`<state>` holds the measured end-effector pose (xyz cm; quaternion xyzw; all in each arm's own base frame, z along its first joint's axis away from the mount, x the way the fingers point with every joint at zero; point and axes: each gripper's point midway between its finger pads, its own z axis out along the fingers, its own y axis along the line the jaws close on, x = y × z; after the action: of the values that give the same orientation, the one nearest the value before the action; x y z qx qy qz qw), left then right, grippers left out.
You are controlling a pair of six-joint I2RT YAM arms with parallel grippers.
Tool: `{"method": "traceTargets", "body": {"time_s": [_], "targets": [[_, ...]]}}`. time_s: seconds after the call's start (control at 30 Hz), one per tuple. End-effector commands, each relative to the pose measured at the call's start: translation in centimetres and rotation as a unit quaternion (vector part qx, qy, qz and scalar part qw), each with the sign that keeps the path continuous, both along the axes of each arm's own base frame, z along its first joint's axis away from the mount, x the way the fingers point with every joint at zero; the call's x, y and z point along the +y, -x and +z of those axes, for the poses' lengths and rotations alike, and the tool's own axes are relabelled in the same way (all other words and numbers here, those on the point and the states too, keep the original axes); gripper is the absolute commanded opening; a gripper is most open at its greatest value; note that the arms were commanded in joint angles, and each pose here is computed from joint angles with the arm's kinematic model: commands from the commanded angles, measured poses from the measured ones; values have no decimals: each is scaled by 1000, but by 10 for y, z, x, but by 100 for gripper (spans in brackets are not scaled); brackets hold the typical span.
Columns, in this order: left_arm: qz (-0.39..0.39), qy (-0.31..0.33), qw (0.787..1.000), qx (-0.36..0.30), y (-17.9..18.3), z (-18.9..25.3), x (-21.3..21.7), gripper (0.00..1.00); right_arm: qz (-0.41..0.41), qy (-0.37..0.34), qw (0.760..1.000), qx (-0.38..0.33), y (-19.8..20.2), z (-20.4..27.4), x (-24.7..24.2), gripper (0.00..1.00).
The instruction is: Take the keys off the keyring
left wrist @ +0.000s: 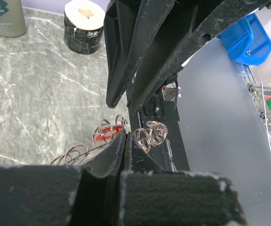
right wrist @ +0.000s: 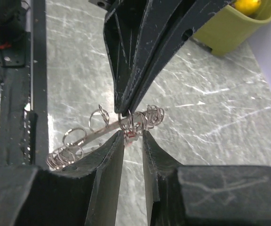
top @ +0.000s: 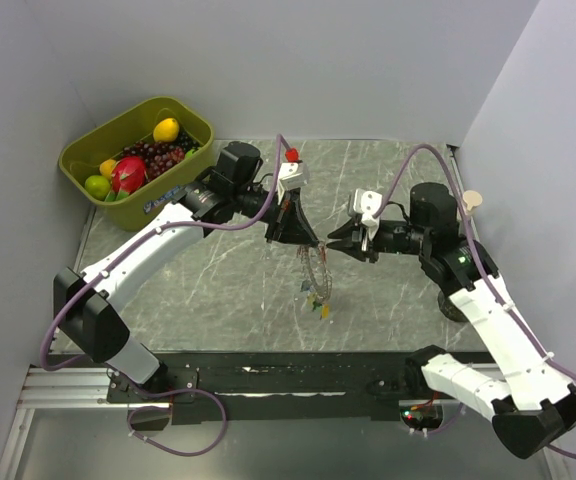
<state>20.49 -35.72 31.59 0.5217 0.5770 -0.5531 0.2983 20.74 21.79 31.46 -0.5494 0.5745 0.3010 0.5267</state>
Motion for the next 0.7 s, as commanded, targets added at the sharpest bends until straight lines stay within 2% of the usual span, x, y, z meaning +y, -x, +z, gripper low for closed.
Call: {"method": "traceTargets", "body": {"time_s": [0.0, 0.33, 0.5, 0.6, 0.63, 0.67], "targets": [[-17, 43, 998, -45, 8, 36, 3, 1, 26, -28, 999, 9, 4, 10, 10, 30], [-20, 46, 998, -46, 9, 37, 5, 1, 52, -33, 997, 55, 6, 3, 18, 26], [-21, 45, 998, -45, 10, 37, 4, 1, 53, -41, 996, 58, 6, 3, 18, 16], [-20, 45, 998, -46, 9, 36, 4, 1, 58, -48, 995, 64, 9, 5, 16, 6], [-22, 45, 998, -45, 10, 36, 4, 1, 56, -48, 995, 64, 8, 4, 15, 0], [-19, 45, 998, -45, 9, 35, 4, 1, 56, -48, 995, 61, 10, 6, 14, 0]]}}
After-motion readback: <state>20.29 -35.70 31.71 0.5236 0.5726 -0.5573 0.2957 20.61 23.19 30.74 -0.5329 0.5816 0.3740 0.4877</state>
